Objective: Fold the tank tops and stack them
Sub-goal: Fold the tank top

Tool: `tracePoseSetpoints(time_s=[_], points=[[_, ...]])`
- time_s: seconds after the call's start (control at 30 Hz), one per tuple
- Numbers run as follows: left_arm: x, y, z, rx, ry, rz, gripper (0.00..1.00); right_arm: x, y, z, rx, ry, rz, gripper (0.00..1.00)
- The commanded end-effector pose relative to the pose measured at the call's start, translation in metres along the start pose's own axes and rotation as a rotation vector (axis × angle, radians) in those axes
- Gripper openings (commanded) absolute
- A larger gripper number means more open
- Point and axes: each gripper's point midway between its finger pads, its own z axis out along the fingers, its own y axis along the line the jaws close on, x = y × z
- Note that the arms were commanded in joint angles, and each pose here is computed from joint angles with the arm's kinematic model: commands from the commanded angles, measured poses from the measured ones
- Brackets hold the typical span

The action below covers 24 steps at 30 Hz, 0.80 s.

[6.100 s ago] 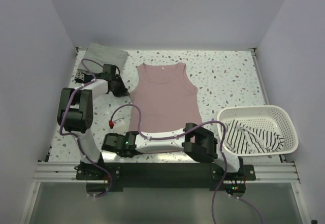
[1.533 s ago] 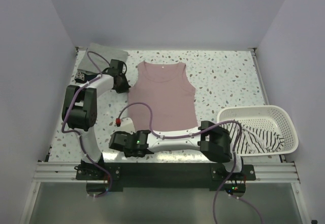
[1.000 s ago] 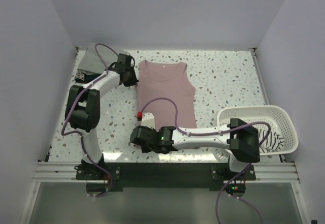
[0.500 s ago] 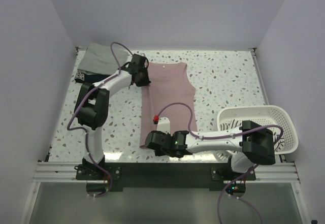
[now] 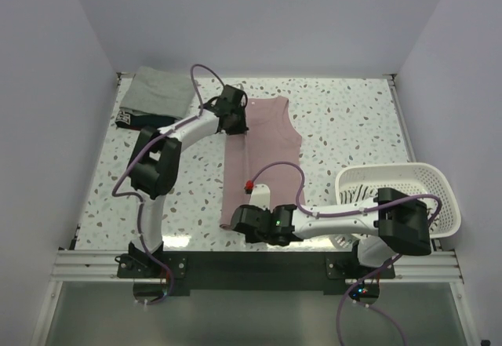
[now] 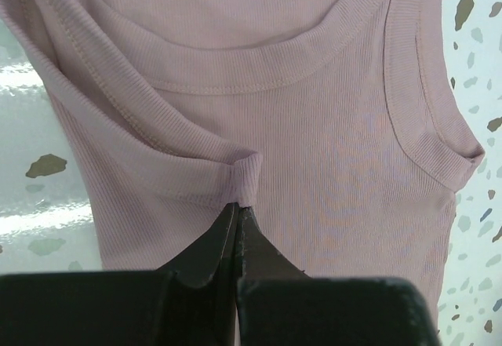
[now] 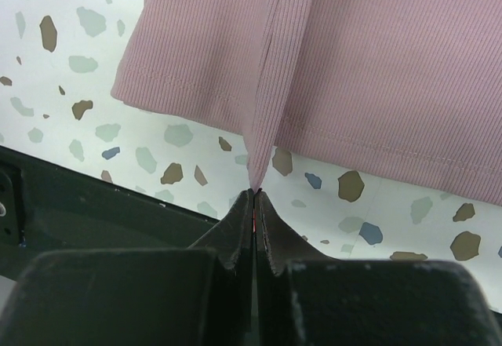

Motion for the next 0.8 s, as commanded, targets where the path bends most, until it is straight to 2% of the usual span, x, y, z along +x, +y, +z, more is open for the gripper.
tracePoseSetpoints(time_s=[0.0, 0.27, 0.3, 0.33, 0.37, 0.4, 0.43, 0.47, 0.57, 0.7, 0.73, 0.77], points=[[-0.021, -0.012, 0.003, 0.009, -0.071, -0.008, 0.00, -0.005, 0.005, -0.006, -0.032, -0.025, 0.052, 0.00], [-0.008, -0.008, 0.011, -0.010, -0.049, 0.003, 0.00, -0.001, -0.004, -0.005, -0.011, -0.021, 0.058, 0.00], [-0.008, -0.006, 0.012, -0.014, -0.048, 0.003, 0.04, -0.003, -0.006, -0.006, -0.005, -0.029, 0.058, 0.03], [-0.008, -0.008, 0.010, -0.009, -0.051, 0.009, 0.16, -0.006, -0.005, -0.010, -0.013, -0.037, 0.063, 0.09], [-0.009, -0.008, 0.009, -0.007, -0.055, 0.012, 0.23, -0.007, -0.009, -0.013, -0.006, -0.041, 0.061, 0.27], [-0.012, -0.010, 0.007, 0.003, -0.066, 0.016, 0.30, -0.009, -0.010, -0.017, -0.007, -0.050, 0.063, 0.36], [-0.017, -0.013, 0.001, 0.016, -0.081, 0.026, 0.41, -0.015, -0.011, -0.021, -0.003, -0.073, 0.066, 0.43], [-0.022, -0.016, -0.002, 0.028, -0.101, 0.029, 0.44, -0.020, -0.015, -0.030, -0.002, -0.081, 0.066, 0.51], [-0.038, -0.029, -0.017, 0.081, -0.150, 0.048, 0.51, -0.044, -0.029, -0.050, 0.039, -0.165, 0.065, 0.58], [-0.052, -0.041, -0.042, 0.126, -0.185, 0.038, 0.54, -0.084, -0.063, -0.062, 0.084, -0.203, 0.084, 0.56], [-0.050, -0.040, -0.051, 0.125, -0.189, 0.019, 0.54, -0.104, -0.088, -0.057, 0.127, -0.210, 0.145, 0.55], [-0.046, -0.038, -0.056, 0.123, -0.183, 0.005, 0.52, -0.114, -0.091, -0.057, 0.100, -0.205, 0.165, 0.55]])
